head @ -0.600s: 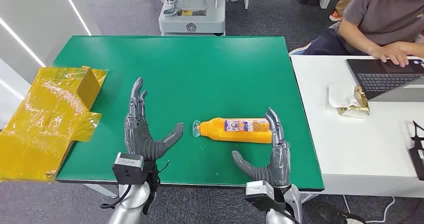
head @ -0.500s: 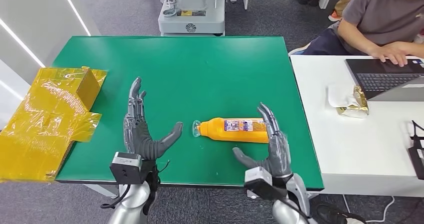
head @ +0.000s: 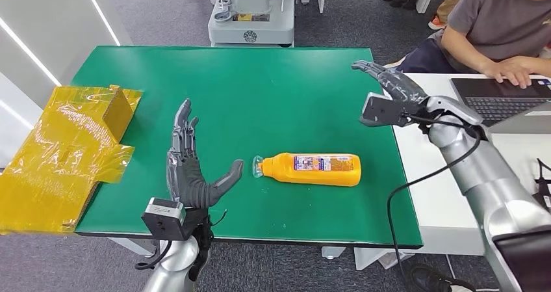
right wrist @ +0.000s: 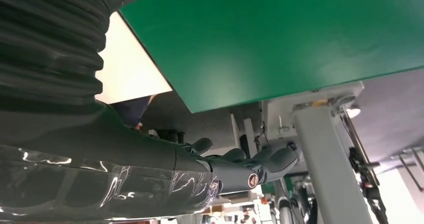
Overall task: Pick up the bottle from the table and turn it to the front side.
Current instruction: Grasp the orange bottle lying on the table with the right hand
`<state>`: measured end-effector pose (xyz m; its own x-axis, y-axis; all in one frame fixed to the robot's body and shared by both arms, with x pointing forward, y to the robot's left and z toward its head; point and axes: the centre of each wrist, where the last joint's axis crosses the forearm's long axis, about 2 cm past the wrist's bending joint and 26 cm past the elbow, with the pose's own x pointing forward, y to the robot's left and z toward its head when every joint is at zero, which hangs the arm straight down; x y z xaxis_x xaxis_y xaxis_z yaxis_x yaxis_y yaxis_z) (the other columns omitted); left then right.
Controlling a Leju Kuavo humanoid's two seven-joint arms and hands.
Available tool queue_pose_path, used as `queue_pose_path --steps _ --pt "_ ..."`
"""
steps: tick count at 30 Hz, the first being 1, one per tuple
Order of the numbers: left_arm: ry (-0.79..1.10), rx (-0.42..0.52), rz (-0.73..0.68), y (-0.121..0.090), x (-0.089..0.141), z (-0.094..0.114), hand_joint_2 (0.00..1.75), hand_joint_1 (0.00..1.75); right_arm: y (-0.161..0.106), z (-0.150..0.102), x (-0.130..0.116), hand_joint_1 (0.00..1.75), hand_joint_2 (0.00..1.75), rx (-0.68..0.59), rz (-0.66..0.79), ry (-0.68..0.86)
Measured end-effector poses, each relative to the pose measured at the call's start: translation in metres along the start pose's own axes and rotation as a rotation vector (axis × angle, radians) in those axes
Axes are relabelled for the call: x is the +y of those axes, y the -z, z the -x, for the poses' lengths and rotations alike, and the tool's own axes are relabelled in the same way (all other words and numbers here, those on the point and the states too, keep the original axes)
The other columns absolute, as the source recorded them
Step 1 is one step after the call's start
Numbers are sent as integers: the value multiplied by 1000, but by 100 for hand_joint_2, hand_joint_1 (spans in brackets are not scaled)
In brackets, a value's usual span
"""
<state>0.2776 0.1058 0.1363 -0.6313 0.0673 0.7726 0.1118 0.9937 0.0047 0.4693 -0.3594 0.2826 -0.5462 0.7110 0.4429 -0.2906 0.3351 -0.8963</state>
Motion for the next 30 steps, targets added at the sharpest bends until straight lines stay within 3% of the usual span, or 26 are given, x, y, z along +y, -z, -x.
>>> queue_pose_path --steps 4,7,12,17,24,30 --pt "-3 -3 -2 1 -2 -1 175 0 16 -6 -27 0 175 14 -154 39" --pt "-4 -6 -1 2 -3 -1 175 0 34 -17 -28 0 175 10 -289 83" --pt "-5 -9 2 2 -4 -2 175 0 53 -27 3 0 175 -3 -399 135" --pt "-14 -9 11 2 -5 -2 175 0 58 -28 48 0 175 21 -478 160" --pt "-32 -10 34 2 -6 -2 175 0 43 -15 108 0 175 73 -542 180" --pt "-33 -12 43 2 -6 -2 175 0 27 -3 132 0 175 119 -589 195"
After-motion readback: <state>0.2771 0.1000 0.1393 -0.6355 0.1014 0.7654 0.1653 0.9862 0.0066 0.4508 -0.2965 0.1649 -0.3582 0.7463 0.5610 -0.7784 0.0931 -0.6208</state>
